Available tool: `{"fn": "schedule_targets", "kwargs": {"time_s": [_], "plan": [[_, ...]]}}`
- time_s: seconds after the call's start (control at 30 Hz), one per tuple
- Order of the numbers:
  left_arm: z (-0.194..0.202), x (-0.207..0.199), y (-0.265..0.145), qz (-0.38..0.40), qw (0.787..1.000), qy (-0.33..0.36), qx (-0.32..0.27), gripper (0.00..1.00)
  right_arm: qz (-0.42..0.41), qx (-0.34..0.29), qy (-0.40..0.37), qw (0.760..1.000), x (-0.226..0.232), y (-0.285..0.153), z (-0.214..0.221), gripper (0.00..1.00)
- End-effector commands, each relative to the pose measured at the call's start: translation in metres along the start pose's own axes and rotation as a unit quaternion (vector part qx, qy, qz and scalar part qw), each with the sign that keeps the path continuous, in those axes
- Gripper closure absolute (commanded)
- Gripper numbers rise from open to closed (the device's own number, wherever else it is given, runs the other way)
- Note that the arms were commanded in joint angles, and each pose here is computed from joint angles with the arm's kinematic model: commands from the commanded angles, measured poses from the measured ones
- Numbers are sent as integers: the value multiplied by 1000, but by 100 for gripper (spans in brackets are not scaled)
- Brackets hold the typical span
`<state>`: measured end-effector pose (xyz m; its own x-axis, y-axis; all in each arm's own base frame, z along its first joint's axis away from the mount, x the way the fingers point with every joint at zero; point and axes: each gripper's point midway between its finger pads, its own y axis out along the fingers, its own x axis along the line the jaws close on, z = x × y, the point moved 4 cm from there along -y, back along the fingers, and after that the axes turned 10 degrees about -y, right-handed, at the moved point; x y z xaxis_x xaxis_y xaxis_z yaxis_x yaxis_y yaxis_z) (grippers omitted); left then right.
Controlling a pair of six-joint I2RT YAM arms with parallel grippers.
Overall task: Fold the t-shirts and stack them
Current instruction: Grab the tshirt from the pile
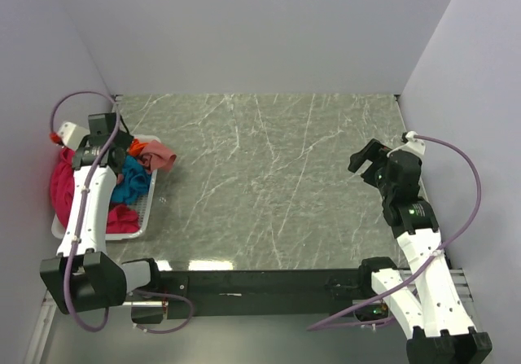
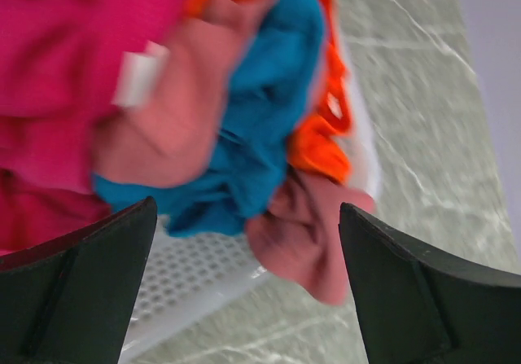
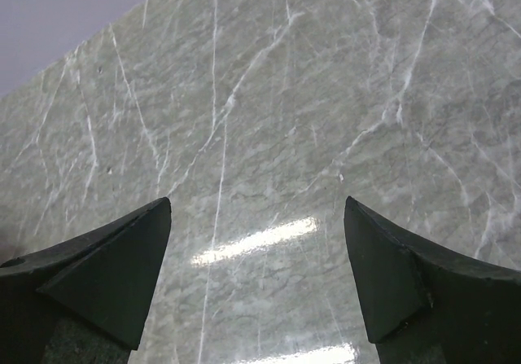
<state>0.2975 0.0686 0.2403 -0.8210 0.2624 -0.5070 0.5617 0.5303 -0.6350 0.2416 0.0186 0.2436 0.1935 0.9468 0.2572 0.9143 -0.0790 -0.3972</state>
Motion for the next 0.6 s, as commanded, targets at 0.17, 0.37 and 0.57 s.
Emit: {"fn": "schedule_targets", "kwargs": {"time_s": [0.17, 0.37, 0.57], "plan": [[-59, 48, -3, -101, 986, -80, -104, 0, -11, 6, -11, 1000, 5, 11, -2, 7], [-83, 81, 4, -174, 966, -124, -148, 1, -15, 14, -13, 1000, 6, 14, 1, 8], [-82, 89, 30, -179, 968, -128, -121, 10, -12, 19, -17, 1000, 5, 16, 2, 8]]}}
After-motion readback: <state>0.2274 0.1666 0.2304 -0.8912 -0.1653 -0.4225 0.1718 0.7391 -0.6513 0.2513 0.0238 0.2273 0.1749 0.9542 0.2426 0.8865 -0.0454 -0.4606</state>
